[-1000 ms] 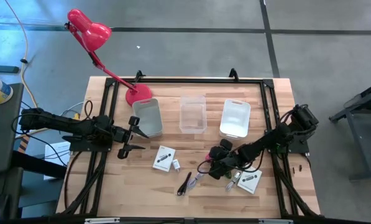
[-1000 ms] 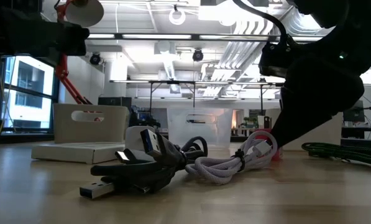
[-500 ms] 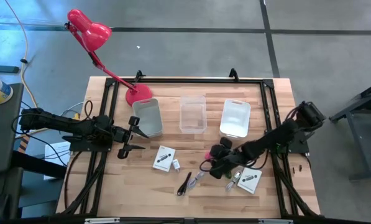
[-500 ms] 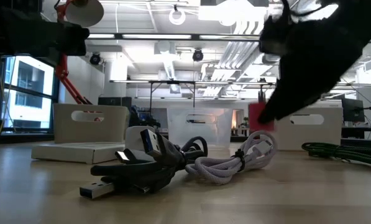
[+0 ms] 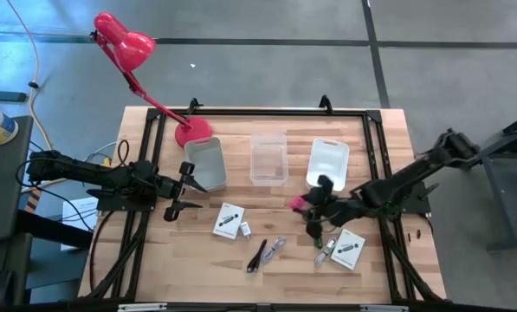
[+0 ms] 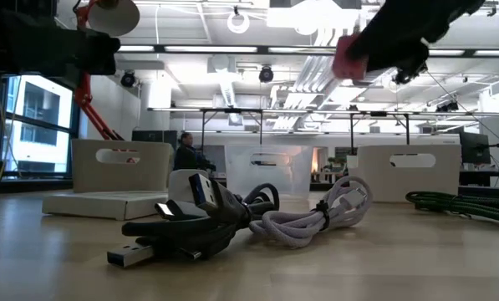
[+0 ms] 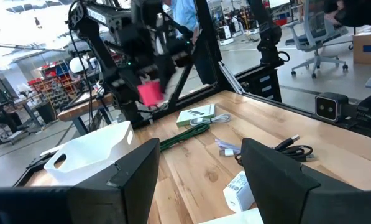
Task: Pick and place items into bin
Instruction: Put the pink charger adapter into the white bin
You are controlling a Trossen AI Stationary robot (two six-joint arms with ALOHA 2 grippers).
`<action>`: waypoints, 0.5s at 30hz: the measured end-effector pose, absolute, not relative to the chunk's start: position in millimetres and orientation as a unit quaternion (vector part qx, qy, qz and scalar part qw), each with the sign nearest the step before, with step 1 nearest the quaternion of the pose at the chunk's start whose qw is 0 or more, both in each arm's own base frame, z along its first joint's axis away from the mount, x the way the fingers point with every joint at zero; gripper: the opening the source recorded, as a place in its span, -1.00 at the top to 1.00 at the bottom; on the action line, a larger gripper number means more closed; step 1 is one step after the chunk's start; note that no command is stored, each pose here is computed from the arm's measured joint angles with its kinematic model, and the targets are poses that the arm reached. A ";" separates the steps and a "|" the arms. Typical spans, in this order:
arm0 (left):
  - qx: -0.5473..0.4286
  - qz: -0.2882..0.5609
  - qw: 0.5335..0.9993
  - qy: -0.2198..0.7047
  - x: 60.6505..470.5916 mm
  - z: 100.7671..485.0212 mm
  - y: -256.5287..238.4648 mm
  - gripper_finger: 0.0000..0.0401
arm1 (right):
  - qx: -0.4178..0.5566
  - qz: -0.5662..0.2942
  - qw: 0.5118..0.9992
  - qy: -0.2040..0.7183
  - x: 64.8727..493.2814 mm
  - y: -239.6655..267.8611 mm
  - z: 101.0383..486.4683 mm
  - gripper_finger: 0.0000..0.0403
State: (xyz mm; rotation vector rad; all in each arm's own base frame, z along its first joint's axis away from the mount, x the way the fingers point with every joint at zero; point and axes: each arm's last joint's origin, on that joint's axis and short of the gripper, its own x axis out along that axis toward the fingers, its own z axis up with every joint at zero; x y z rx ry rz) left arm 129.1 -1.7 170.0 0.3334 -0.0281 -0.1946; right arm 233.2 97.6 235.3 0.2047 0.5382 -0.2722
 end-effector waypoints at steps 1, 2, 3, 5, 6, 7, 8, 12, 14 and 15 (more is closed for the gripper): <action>0.166 -0.097 0.981 -0.014 129.1 170.0 -1.7 -0.08 | 0.099 -0.141 0.949 0.263 227.5 94.4 240.1 0.17; 0.166 -0.097 0.981 -0.014 129.1 169.9 -1.7 -0.08 | 0.098 -0.150 0.948 0.263 221.8 91.2 244.0 0.19; 0.166 -0.097 0.981 -0.014 129.1 170.0 -1.7 -0.08 | 0.095 -0.159 0.946 0.266 215.8 87.8 247.2 0.20; 0.166 -0.097 0.981 -0.014 129.1 170.0 -1.7 -0.08 | 0.093 -0.177 0.942 0.268 204.4 81.4 252.8 0.21; 0.166 -0.097 0.981 -0.014 129.1 170.0 -1.7 -0.08 | 0.092 -0.188 0.940 0.271 198.7 78.2 254.9 0.21; 0.166 -0.097 0.981 -0.014 129.1 169.9 -1.7 -0.08 | 0.088 -0.200 0.937 0.271 193.6 75.1 256.6 0.19; 0.166 -0.097 0.981 -0.014 129.1 169.9 -1.7 -0.08 | 0.086 -0.211 0.935 0.272 188.9 72.3 258.1 0.17; 0.166 -0.097 0.981 -0.014 129.1 169.9 -1.7 -0.08 | 0.068 -0.255 0.924 0.276 171.8 61.0 261.6 0.12; 0.166 -0.097 0.981 -0.014 129.1 170.0 -1.7 -0.08 | 0.063 -0.276 0.917 0.281 165.4 55.4 262.0 0.14; 0.166 -0.097 0.981 -0.014 129.1 170.0 -1.7 -0.08 | 0.060 -0.286 0.913 0.284 163.0 52.7 261.6 0.15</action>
